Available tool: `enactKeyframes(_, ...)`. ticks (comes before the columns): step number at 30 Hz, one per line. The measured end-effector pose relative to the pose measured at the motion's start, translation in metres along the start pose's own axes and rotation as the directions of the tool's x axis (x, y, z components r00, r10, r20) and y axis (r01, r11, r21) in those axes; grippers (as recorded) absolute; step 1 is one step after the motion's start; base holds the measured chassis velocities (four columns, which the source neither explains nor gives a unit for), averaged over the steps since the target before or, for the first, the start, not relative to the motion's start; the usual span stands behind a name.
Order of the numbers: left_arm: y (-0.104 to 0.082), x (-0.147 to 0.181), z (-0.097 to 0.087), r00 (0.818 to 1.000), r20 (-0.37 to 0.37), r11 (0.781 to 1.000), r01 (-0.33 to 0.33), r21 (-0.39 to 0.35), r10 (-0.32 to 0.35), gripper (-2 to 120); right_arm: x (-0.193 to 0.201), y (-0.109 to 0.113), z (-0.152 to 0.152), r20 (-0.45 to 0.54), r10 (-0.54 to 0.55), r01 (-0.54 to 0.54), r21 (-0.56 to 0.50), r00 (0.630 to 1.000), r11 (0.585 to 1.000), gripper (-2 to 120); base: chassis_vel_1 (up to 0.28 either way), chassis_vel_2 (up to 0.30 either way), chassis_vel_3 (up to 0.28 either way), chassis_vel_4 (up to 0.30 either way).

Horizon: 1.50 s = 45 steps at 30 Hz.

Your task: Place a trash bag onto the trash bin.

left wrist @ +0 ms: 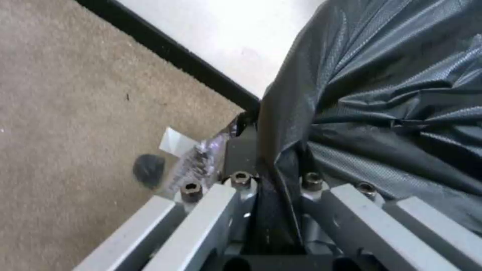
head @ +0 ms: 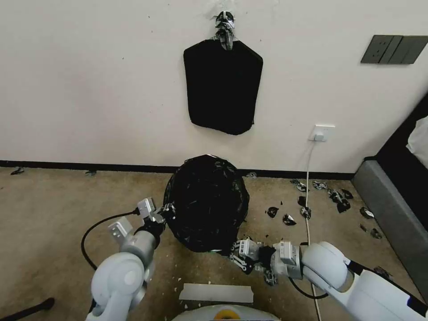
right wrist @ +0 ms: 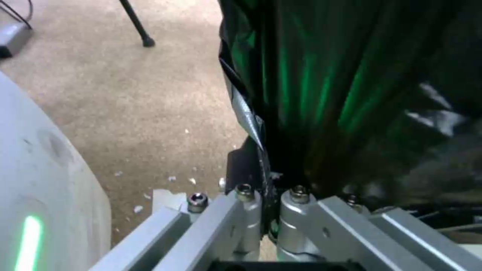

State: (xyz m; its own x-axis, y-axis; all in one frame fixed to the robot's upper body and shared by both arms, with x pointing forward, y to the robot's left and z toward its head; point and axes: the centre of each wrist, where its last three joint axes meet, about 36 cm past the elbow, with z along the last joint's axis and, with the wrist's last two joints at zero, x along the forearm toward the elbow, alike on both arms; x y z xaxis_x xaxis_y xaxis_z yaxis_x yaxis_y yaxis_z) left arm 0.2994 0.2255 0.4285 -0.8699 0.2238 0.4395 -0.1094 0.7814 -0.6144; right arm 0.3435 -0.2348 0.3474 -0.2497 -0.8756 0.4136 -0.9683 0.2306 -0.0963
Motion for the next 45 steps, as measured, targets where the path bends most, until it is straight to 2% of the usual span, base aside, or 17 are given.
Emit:
enactKeyframes(10, -0.012, 0.015, -0.009, 0.998, -0.055, 0.999, -0.006, 0.031, 0.008, 3, -0.009, -0.010, 0.037, -0.039, 0.060, -0.062, -0.046, 0.997, 0.997, 0, 0.000, 0.000, 0.000, 0.000)
enactKeyframes(24, -0.016, 0.022, -0.011, 0.997, -0.071, 1.000, -0.012, 0.029, 0.014, 3, -0.009, -0.023, 0.082, -0.092, 0.137, -0.145, -0.088, 0.986, 0.986, 0, 0.000, 0.000, 0.000, 0.000)
enactKeyframes(32, -0.016, 0.023, -0.010, 0.997, -0.072, 1.000, -0.011, 0.029, 0.013, 3, -0.012, -0.027, 0.097, -0.109, 0.162, -0.173, -0.095, 0.981, 0.980, 0, 0.000, 0.000, 0.000, 0.000)
enactKeyframes(40, -0.016, 0.023, -0.011, 0.997, -0.071, 1.000, -0.011, 0.027, 0.013, 3, -0.011, -0.027, 0.100, -0.117, 0.175, -0.186, -0.095, 0.978, 0.978, 0, 0.000, 0.000, 0.000, 0.000)
enactKeyframes(42, -0.013, 0.020, -0.012, 0.998, -0.067, 1.000, -0.004, 0.025, 0.006, 3, -0.010, -0.026, 0.101, -0.120, 0.181, -0.193, -0.093, 0.976, 0.977, 10, 0.000, 0.000, 0.000, 0.000)
enactKeyframes(45, -0.010, 0.017, -0.014, 0.998, -0.064, 1.000, 0.005, 0.024, -0.004, 3, -0.007, -0.024, 0.097, -0.116, 0.172, -0.182, -0.085, 0.978, 0.980, 18, 0.000, 0.000, 0.000, 0.000)
